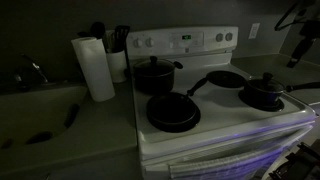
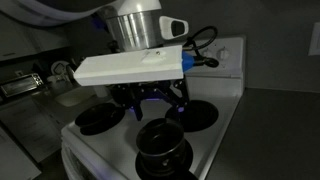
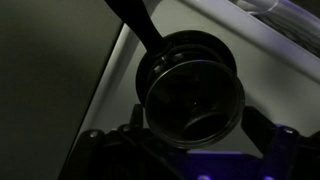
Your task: Remove the lid from the black pot on the bottom right plate
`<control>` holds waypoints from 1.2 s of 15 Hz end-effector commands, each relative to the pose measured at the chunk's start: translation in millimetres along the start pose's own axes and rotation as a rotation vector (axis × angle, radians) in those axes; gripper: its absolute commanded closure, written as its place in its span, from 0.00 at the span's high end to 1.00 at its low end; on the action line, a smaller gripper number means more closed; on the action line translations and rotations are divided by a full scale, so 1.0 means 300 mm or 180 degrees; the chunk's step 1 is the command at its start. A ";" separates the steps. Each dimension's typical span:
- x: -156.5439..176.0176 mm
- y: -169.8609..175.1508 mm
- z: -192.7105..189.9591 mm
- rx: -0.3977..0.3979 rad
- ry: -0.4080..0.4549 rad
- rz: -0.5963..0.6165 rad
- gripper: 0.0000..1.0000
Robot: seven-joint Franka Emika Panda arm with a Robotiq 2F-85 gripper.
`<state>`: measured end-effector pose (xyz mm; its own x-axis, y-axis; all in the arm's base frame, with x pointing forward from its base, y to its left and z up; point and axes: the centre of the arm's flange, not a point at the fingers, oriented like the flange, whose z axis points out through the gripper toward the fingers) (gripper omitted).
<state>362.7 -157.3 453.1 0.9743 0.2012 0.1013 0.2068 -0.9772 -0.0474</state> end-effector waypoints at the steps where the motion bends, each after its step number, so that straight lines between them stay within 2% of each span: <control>1: 0.000 0.000 0.000 0.0000 0.0000 0.0000 1.00; 5: 0.052 0.004 -0.002 0.0083 0.0159 0.0363 1.00; 10: 0.173 -0.024 0.009 0.0235 0.0610 0.1326 1.00; 11: 0.109 -0.036 -0.017 0.0213 0.0513 0.1070 1.00; 15: 0.144 -0.035 0.004 0.0234 0.0568 0.1273 1.00; 18: 0.214 -0.012 0.035 0.0175 0.0505 0.1558 1.00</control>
<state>403.9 -136.9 456.4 0.9462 -0.2332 0.2245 -0.1922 -0.9627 -0.1903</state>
